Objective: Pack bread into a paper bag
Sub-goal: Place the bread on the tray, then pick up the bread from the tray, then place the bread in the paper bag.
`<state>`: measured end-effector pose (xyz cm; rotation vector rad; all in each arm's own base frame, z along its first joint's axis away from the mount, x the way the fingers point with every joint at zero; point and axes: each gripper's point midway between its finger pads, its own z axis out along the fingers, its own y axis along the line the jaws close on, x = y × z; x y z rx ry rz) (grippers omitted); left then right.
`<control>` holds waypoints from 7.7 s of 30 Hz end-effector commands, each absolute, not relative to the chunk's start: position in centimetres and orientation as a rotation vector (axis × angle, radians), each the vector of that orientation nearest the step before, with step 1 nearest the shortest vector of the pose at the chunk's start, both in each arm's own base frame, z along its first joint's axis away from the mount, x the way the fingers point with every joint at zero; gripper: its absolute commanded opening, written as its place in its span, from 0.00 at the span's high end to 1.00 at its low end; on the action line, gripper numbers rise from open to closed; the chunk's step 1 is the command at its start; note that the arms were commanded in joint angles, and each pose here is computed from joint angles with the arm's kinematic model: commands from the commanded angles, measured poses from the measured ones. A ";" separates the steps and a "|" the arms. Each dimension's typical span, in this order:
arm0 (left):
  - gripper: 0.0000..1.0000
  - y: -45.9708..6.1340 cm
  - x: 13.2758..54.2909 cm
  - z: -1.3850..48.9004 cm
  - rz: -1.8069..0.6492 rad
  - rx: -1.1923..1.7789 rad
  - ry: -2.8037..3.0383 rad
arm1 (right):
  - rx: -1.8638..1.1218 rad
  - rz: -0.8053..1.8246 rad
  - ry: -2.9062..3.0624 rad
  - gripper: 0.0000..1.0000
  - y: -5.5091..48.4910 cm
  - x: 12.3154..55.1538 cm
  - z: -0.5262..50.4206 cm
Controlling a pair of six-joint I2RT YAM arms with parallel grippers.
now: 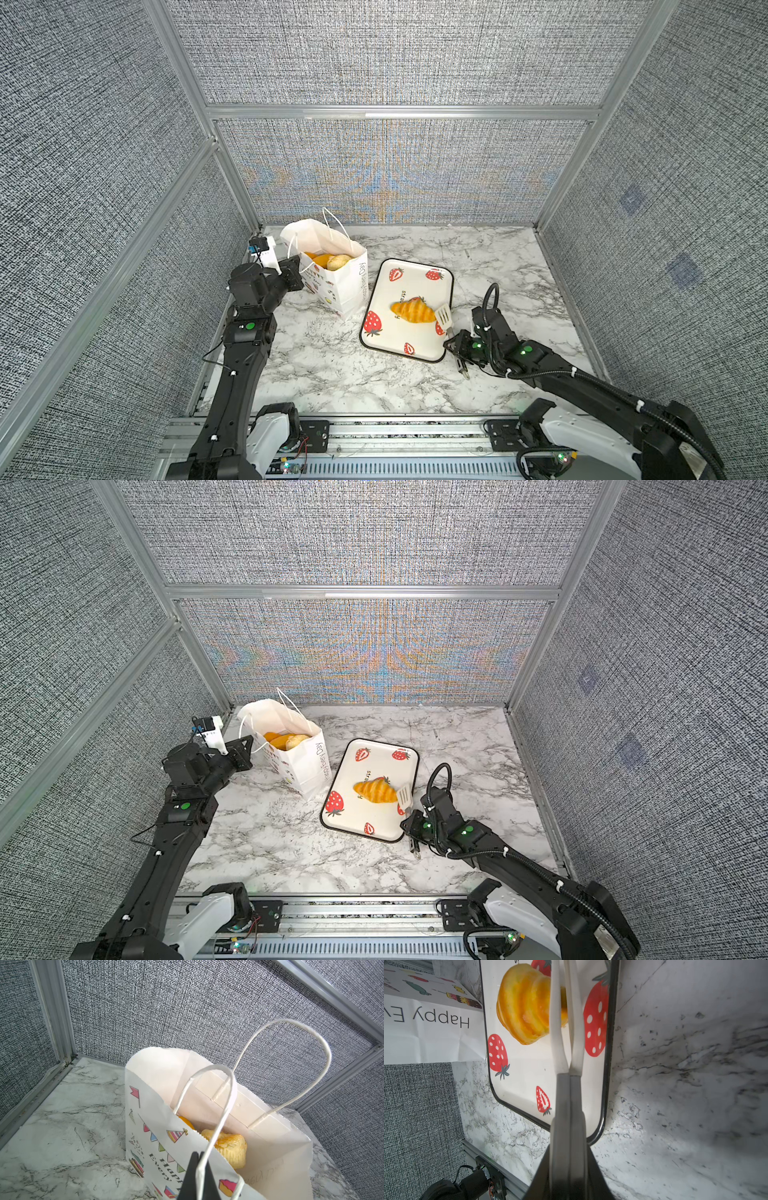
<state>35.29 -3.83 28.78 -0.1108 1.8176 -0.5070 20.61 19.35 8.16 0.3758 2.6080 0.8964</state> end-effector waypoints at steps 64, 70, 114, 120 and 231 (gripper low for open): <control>1.00 -3.8 35.3 29.2 -0.499 -0.099 1.800 | -0.489 0.342 2.676 0.42 25.9 23.1 12.4; 1.00 -3.8 35.3 29.2 -0.497 -0.098 1.799 | -0.527 0.309 2.705 0.42 26.6 23.6 11.1; 1.00 -3.7 35.3 29.1 -0.491 -0.101 1.803 | -0.471 0.157 2.683 0.57 25.2 24.8 10.7; 1.00 -3.7 35.3 29.1 -0.492 -0.100 1.802 | -0.404 0.202 2.598 0.58 25.0 25.4 13.5; 1.00 -3.5 35.4 29.1 -0.481 -0.109 1.804 | -0.522 0.760 2.134 0.46 43.4 30.3 29.2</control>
